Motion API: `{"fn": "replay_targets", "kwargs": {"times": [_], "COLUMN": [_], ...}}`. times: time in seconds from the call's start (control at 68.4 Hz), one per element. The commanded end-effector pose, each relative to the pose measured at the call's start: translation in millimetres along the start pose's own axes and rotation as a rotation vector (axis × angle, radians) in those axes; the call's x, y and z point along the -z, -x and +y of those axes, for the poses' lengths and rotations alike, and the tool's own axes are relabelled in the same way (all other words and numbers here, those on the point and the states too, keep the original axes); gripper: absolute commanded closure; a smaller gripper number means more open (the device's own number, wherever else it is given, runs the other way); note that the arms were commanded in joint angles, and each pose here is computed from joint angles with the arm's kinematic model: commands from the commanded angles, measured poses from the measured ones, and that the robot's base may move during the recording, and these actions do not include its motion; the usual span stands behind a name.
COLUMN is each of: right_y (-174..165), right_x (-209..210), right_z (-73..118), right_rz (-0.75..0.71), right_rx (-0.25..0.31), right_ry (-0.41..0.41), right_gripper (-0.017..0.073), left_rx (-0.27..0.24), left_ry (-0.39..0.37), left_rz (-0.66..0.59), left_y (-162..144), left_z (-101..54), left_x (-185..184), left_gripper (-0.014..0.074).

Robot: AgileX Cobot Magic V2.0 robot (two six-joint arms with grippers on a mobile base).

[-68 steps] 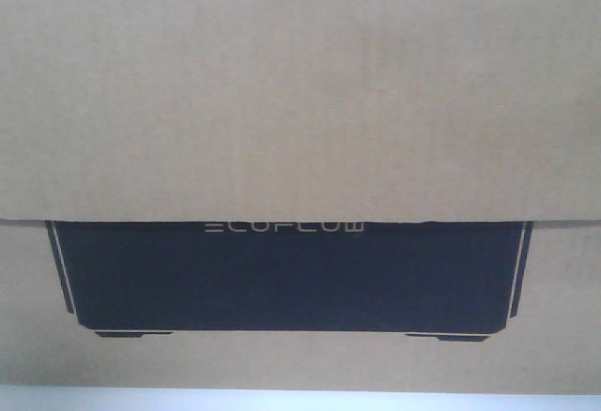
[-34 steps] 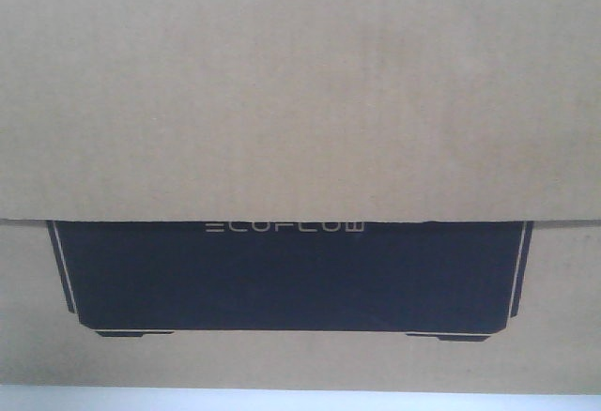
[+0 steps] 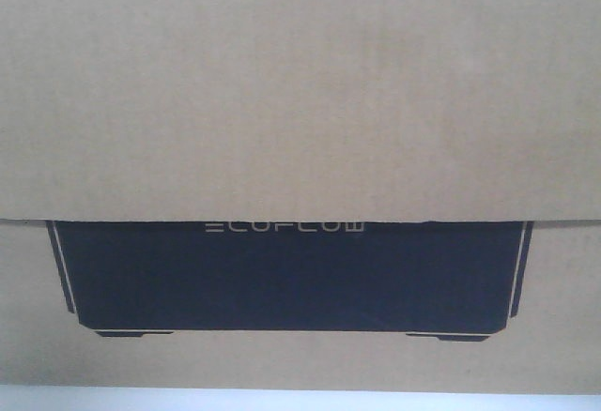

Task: Grab box from left shelf to table start

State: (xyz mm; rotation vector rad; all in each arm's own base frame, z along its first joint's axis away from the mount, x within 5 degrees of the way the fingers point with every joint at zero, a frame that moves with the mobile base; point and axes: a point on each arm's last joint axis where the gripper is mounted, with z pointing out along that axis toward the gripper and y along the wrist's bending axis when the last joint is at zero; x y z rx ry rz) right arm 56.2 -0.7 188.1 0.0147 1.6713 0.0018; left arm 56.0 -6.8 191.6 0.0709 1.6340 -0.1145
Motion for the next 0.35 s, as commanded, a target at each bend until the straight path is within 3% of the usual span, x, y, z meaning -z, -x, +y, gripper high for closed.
{"fn": "replay_targets", "kwargs": {"times": [0.0, 0.336], "right_y": [7.6, 7.6], "right_x": [0.6, 0.6], "right_z": [0.2, 0.2], "right_rz": [-0.096, -0.096], "right_rx": [0.01, 0.01], "right_ry": [0.0, 0.0], "right_gripper": [0.0503, 0.0503], "left_rx": [0.015, 0.015], "left_ry": [-0.002, -0.002], "left_rz": [-0.108, -0.108], "left_y": [10.2, 10.2], "left_z": [-0.1, -0.1], "left_x": [1.5, 1.5], "left_gripper": [0.0687, 0.0687]}}
